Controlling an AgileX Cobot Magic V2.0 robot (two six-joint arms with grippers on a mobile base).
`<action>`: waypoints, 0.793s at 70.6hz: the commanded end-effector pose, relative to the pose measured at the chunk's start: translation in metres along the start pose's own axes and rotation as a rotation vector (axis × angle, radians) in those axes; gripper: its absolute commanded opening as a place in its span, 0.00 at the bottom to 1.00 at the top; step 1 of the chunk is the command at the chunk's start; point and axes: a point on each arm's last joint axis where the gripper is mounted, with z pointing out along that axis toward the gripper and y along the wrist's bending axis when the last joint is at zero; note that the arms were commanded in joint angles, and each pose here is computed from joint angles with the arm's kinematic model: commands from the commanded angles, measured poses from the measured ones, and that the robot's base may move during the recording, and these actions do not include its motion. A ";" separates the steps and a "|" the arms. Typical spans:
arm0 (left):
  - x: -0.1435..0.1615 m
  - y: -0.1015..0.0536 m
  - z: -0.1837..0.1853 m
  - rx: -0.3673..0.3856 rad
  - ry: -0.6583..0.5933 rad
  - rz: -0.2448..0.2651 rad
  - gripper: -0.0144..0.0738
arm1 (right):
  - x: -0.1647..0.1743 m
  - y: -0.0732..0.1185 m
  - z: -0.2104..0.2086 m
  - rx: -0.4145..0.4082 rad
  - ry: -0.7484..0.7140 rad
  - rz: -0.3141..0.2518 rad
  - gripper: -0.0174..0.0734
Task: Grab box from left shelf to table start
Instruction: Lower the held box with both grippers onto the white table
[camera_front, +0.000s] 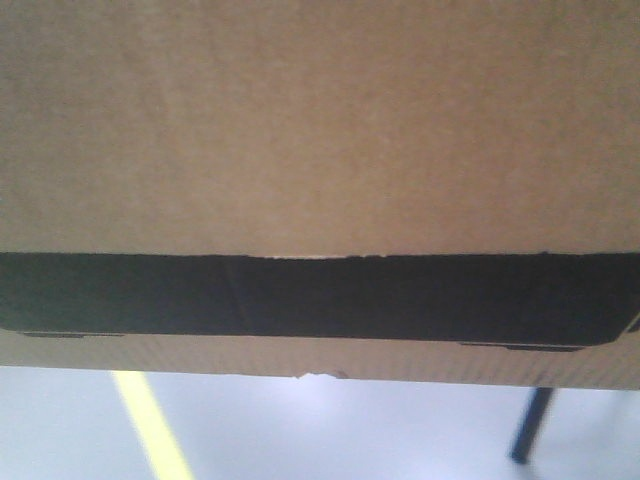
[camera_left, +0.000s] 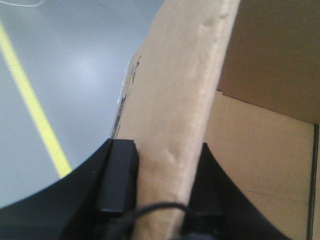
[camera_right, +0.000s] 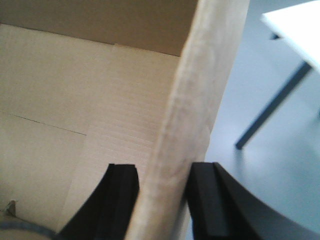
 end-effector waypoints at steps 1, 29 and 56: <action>-0.010 -0.022 -0.016 0.196 -0.060 -0.054 0.05 | -0.025 0.004 -0.006 -0.037 -0.211 0.000 0.26; -0.010 -0.022 -0.016 0.196 -0.060 -0.054 0.05 | -0.025 0.004 -0.006 -0.037 -0.211 0.000 0.26; -0.010 -0.022 -0.016 0.196 -0.060 -0.054 0.05 | -0.025 0.004 -0.006 -0.037 -0.211 0.000 0.26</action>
